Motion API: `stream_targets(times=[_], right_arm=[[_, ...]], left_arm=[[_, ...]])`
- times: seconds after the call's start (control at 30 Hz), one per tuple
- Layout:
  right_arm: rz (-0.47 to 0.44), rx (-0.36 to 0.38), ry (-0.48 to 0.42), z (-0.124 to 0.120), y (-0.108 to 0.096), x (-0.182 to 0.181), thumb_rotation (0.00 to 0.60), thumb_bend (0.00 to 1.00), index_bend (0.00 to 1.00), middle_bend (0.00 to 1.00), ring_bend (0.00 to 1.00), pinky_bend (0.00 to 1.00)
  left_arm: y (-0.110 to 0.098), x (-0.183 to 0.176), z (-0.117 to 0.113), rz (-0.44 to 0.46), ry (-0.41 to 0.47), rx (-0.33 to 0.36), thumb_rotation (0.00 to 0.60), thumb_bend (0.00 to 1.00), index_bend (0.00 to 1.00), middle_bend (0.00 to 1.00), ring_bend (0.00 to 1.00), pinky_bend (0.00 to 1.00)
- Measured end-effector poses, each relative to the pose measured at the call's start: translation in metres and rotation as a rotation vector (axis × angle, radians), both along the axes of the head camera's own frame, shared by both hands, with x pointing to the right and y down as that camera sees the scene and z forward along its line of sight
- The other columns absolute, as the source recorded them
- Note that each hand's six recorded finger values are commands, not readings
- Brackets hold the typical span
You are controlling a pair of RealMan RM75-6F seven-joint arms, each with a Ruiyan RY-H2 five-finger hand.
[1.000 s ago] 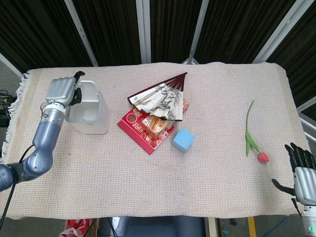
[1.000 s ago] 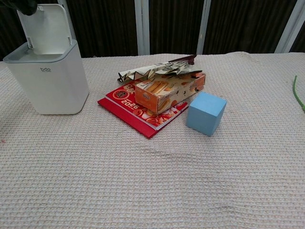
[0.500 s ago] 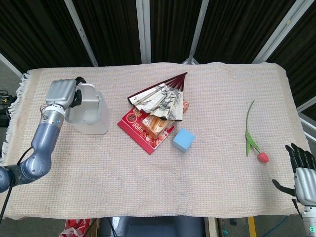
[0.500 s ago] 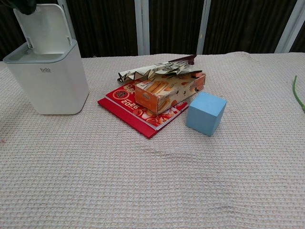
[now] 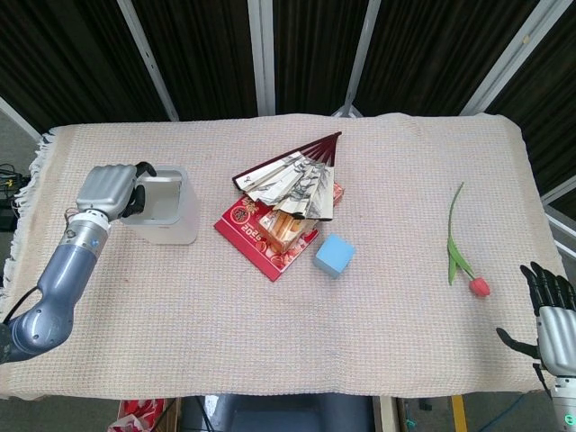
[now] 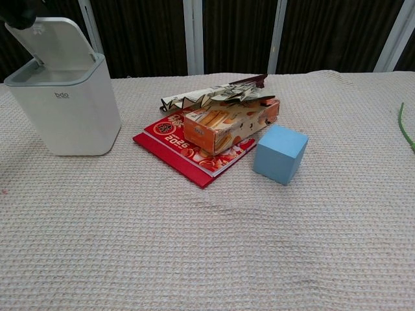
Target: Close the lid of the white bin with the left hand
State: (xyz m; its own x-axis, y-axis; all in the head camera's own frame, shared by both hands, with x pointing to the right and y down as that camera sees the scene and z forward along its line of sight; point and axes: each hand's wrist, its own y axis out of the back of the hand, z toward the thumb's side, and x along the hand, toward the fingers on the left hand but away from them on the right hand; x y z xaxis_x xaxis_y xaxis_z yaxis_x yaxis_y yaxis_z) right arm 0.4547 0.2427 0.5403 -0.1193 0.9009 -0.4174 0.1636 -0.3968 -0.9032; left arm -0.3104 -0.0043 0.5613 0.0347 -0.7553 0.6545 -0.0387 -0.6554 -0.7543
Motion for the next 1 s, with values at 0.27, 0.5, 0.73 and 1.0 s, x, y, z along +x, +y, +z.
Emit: stream_targets(times=[0.27,0.5,0.73,1.0], right_arm=[[-0.002,0.001,-0.001,0.0,0.001,-0.001,0.6,0.19,0.0,0.0,0.0,0.0],[-0.003,0.0,-0.001,0.0,0.001,-0.001,0.6,0.19,0.0,0.0,0.0,0.0],[-0.002,0.001,-0.002,-0.001,0.001,-0.001,0.6,0.19,0.0,0.0,0.0,0.0],[-0.001,0.001,-0.002,-0.001,0.001,0.0,0.6,0.19,0.0,0.0,0.0,0.0]], left_arm=[[0.027,-0.015,0.012,0.029,-0.015,-0.047,0.6,0.73,0.31,1.0,1.0,1.0],[0.036,-0.018,0.018,0.045,-0.011,-0.048,0.6,0.73,0.26,1.0,1.0,1.0],[0.043,-0.019,0.025,0.052,-0.005,-0.057,0.6,0.73,0.25,1.0,1.0,1.0],[0.048,-0.02,0.031,0.052,-0.003,-0.074,0.6,0.73,0.27,1.0,1.0,1.0]])
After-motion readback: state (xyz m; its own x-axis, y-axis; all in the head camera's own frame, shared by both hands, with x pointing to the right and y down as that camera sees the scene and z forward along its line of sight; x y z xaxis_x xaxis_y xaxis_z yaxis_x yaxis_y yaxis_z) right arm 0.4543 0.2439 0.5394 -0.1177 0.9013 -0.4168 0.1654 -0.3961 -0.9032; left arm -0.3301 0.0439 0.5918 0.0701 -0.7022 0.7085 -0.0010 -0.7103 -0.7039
